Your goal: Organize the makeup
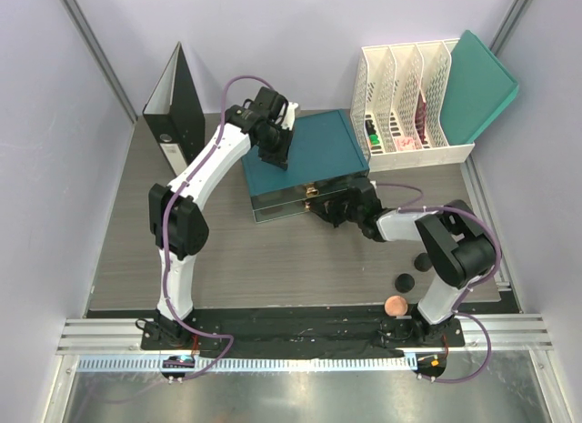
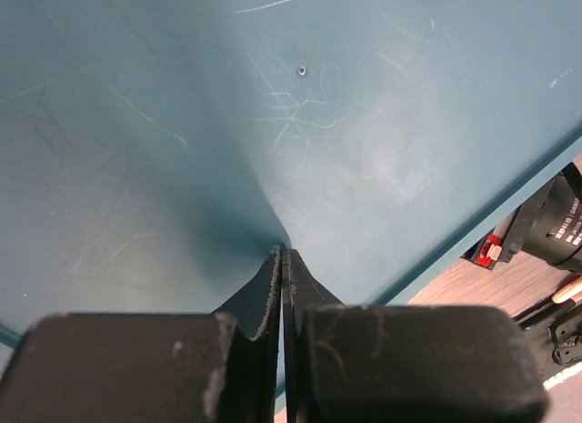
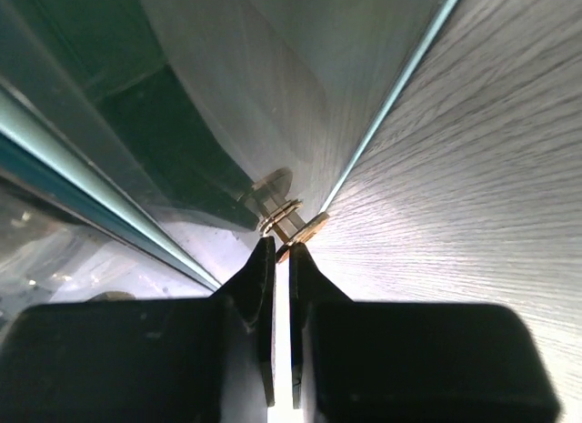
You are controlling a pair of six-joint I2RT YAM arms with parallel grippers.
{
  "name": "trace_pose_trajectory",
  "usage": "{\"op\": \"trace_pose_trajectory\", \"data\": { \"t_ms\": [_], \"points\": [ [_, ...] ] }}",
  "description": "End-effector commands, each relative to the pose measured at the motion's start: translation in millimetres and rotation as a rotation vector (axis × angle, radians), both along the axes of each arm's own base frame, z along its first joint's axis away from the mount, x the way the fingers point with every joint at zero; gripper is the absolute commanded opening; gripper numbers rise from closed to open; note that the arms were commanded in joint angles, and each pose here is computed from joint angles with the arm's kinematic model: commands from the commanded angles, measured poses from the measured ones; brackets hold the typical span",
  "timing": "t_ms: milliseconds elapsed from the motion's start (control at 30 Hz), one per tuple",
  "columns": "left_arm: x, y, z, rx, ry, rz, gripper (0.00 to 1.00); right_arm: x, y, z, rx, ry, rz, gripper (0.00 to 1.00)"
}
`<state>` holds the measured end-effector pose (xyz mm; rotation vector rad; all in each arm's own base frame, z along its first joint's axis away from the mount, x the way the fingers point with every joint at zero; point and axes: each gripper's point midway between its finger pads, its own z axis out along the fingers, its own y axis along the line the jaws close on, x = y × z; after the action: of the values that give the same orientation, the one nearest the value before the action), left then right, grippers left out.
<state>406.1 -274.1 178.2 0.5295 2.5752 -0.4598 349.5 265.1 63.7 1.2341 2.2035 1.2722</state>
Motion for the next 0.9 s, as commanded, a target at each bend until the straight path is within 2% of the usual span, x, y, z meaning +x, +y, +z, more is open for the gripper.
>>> {"op": "trace_pose_trajectory", "data": {
  "t_ms": [0, 400, 700, 867],
  "points": [
    [-27, 23, -65, 0.167, 0.209, -0.010, 0.00, -7, -10, -16, -0.122, 0.060, 0.035, 0.01],
    [-24, 26, -67, 0.183, 0.206, -0.006, 0.00, -33, -7, -10, -0.105, 0.162, 0.112, 0.01],
    [-22, 26, -67, 0.182, 0.206, 0.000, 0.00, -48, -4, 6, -0.083, 0.167, 0.170, 0.01],
    [-22, 27, -68, 0.187, 0.207, 0.001, 0.00, -69, -12, -3, -0.098, 0.224, 0.186, 0.01]
  ]
}}
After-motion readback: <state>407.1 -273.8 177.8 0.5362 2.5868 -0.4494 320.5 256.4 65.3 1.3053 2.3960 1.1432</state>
